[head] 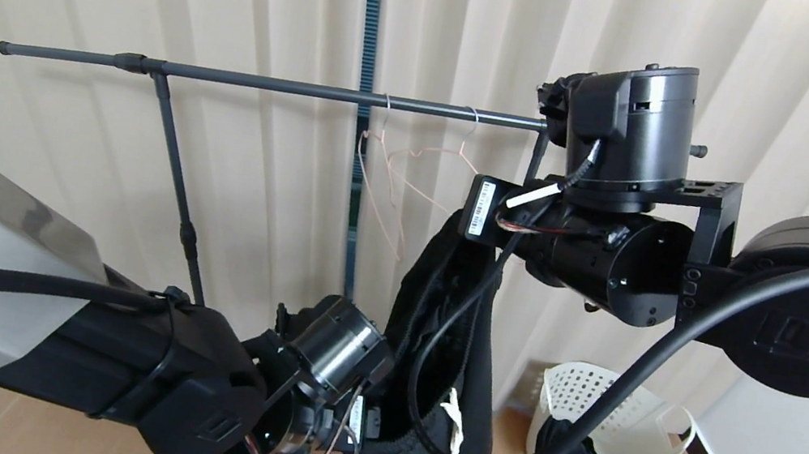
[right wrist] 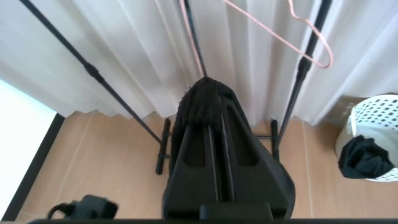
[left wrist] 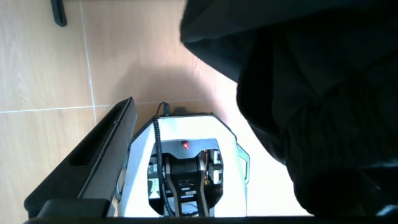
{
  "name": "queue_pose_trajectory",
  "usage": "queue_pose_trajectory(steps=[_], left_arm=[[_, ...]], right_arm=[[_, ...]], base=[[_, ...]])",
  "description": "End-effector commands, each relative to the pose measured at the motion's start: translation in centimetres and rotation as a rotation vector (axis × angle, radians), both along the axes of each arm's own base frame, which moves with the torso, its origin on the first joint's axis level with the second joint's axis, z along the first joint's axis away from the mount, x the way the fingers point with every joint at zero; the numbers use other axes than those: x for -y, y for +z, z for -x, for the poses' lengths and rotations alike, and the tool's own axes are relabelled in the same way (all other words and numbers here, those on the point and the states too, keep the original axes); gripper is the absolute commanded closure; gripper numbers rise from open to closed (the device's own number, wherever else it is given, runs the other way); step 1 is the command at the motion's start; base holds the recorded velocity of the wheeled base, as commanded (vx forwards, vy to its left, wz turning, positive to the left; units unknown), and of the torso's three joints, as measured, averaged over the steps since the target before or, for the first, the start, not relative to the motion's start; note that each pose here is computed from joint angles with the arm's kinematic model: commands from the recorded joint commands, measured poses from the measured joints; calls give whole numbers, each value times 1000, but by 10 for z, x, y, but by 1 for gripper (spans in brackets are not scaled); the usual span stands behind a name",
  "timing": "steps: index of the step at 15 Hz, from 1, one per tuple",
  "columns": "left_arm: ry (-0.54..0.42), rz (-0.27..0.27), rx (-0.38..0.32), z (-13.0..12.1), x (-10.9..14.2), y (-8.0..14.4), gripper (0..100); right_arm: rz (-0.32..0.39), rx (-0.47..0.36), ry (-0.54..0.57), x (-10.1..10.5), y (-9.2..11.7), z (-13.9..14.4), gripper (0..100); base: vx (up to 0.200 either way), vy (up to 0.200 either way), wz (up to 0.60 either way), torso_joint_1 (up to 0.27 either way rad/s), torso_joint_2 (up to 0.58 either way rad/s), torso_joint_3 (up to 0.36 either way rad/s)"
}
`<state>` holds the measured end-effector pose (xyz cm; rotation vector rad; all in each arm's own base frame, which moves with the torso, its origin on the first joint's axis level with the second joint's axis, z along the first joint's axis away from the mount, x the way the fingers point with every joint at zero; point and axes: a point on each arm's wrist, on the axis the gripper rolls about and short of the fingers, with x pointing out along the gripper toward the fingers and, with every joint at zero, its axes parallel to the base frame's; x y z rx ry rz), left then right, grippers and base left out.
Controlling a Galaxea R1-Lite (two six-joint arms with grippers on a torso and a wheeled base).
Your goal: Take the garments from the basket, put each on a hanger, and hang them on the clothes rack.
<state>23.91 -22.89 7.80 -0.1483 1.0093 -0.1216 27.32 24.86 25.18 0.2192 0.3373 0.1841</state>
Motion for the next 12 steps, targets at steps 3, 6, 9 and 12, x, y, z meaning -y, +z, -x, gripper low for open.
queue_pose_trajectory(steps=[3,6,9,12], left_arm=[[20,31,32,3,-12,18,0],[39,49,52,0,-18,26,100],[28,72,102,2,-26,46,100],[42,81,184,-8,-45,75,100]], right_arm=[[19,10,-45,17,3,-12,100],[48,11,-65,27,3,-17,100],[99,6,-75,37,-2,-20,100],[167,-24,14,47,-10,-10,100]], base=[[0,0,0,0,0,0],[0,0,0,0,0,0],[0,0,0,0,0,0],[0,0,0,0,0,0]])
